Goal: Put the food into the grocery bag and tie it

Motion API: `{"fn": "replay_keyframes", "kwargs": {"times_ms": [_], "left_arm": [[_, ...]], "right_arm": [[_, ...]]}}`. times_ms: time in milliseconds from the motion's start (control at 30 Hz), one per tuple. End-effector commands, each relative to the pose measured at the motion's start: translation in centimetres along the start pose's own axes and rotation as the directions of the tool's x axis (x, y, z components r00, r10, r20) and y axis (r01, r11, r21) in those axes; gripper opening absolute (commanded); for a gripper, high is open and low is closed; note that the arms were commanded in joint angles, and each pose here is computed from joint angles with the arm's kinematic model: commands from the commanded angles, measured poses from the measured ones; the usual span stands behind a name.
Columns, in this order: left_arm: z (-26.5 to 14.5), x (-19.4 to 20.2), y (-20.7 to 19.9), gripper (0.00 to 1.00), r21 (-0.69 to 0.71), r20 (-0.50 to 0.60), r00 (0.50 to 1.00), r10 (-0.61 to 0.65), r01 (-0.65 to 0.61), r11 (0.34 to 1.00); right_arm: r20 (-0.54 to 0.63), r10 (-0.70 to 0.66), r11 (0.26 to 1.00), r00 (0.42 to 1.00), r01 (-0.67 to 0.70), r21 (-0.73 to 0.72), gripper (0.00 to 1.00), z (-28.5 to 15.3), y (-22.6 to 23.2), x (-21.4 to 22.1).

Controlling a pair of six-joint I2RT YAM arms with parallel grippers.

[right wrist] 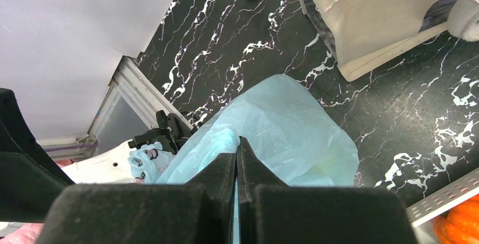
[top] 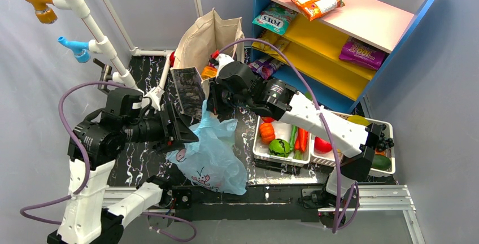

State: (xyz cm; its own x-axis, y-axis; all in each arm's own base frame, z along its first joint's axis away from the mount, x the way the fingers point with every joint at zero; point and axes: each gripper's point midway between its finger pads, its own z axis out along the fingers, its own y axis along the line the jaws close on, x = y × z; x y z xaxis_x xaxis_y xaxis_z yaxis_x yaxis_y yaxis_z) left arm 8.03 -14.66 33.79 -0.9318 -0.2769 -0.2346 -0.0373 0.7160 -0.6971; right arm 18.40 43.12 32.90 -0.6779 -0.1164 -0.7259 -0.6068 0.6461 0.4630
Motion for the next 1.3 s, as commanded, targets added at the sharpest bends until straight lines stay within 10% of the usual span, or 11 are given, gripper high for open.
{"fn": "replay_keyframes", "kwargs": {"times_ms": [0,633,933,1267], "left_arm": [[0.1,0.1,1.6,0.58,-0.101,-0.006,0.999,-0.043,0.042,0.994],[3.0,0.3,1.2,0.19,-0.043,-0.115,0.99,-0.083,0.078,0.996],[3.3,0.8,0.5,0.41,0.013,-0.153,0.985,-0.079,0.082,0.997],[3.8,1.5,0.4,0.22,0.037,-0.202,0.975,-0.093,0.103,0.994]], "right_arm": [[0.052,-0.017,0.999,0.999,0.019,-0.044,0.01,-0.2,1.4,-1.7],[0.059,-0.022,0.999,0.998,0.025,-0.042,0.01,-0.5,1.2,-1.6],[0.06,-0.017,0.999,0.998,0.019,-0.048,0.01,-0.4,1.2,-1.5],[0.063,-0.011,0.999,0.998,0.014,-0.044,0.01,-0.3,1.1,-1.4]]}}
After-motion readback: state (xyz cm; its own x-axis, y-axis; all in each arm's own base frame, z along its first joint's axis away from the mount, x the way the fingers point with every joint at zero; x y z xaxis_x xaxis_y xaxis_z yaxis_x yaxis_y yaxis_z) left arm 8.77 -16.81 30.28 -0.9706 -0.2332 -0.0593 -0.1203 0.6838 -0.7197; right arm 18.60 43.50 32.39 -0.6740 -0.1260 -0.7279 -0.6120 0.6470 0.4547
